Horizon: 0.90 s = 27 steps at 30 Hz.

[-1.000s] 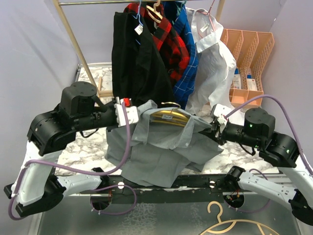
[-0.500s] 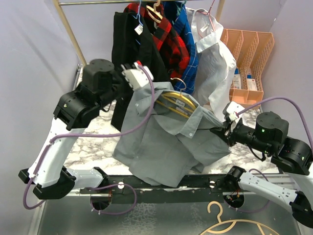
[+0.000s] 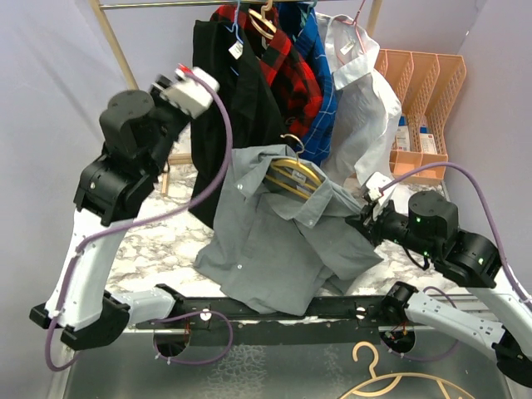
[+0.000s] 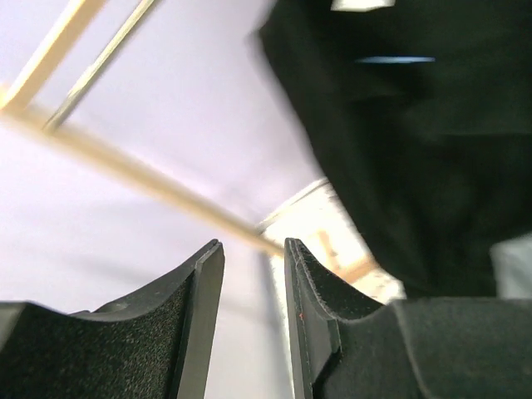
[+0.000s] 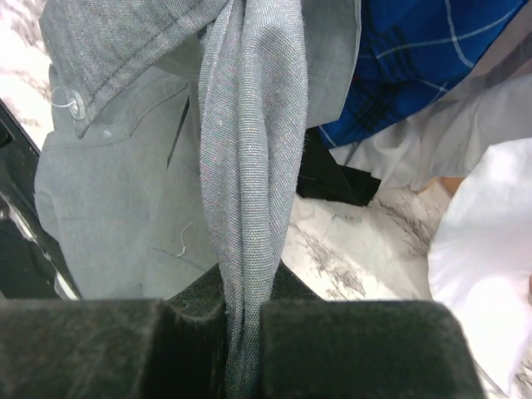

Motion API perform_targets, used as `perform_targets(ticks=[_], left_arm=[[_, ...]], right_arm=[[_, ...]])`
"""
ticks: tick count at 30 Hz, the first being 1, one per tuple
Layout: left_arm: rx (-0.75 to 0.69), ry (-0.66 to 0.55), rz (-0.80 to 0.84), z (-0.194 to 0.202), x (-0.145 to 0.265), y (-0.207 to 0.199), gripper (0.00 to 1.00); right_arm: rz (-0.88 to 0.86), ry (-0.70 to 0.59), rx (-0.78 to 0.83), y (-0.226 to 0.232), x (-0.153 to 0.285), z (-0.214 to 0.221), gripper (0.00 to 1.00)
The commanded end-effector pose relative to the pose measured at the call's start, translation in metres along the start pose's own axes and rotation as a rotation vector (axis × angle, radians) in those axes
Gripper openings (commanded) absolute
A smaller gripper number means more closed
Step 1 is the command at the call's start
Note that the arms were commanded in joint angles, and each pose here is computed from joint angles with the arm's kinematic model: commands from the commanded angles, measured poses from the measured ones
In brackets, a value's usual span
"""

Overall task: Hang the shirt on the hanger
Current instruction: Hang the shirt on the hanger.

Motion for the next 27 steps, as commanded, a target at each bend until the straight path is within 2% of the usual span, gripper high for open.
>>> perform_targets(ticks=[1, 3, 5, 8, 12, 15, 16, 18, 23, 27], left_arm=[[0.209, 0.011, -0.624, 0.007, 0.013, 0.119, 0.37], [0.343, -0.039, -0.715, 0.008, 0.025, 0.141, 0.37], [0.444, -0.054, -0.662, 0.013, 0.023, 0.144, 0.37], [0.503, 0.002, -0.401, 0.036, -0.003, 0.108, 0.37], [0.396, 0.080, 0.089, 0.062, -0.022, 0.026, 0.31], [0.319, 0.082, 0.465, 0.059, -0.005, -0.028, 0.33], [0.274, 0.074, 0.605, 0.056, 0.005, -0.044, 0.33], [0.221, 0.040, 0.771, 0.039, 0.025, -0.057, 0.35], [0.252, 0.047, 0.860, 0.035, 0.027, -0.065, 0.36], [0.387, 0.110, 1.064, 0.046, 0.030, -0.109, 0.37]], right_arm=[[0.083, -0.293, -0.120, -0.015, -0.005, -0.060, 0.01], [-0.034, -0.377, -0.120, 0.001, -0.006, -0.079, 0.01], [-0.211, -0.448, -0.056, 0.027, 0.001, -0.096, 0.01], [-0.396, -0.431, 0.090, 0.050, 0.014, -0.101, 0.01], [-0.559, -0.250, 0.199, 0.069, 0.022, -0.061, 0.01], [-0.549, -0.123, 0.256, 0.066, 0.023, -0.032, 0.01], [-0.518, -0.117, 0.283, 0.061, 0.025, -0.027, 0.01], [-0.453, -0.132, 0.343, 0.052, 0.032, -0.025, 0.01], [-0.332, -0.146, 0.435, 0.035, 0.045, -0.018, 0.01], [-0.240, -0.096, 0.457, 0.021, 0.054, -0.007, 0.01]])
Point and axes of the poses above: each gripper's point midway between its finger pads, its own x axis back along the fingers, its own y axis along the line the jaws close on, z = x × y, the point moved 2 cm from there along x, back along the fingers, and after that the axes turned 9 degrees about x, right-handed, at the moved point
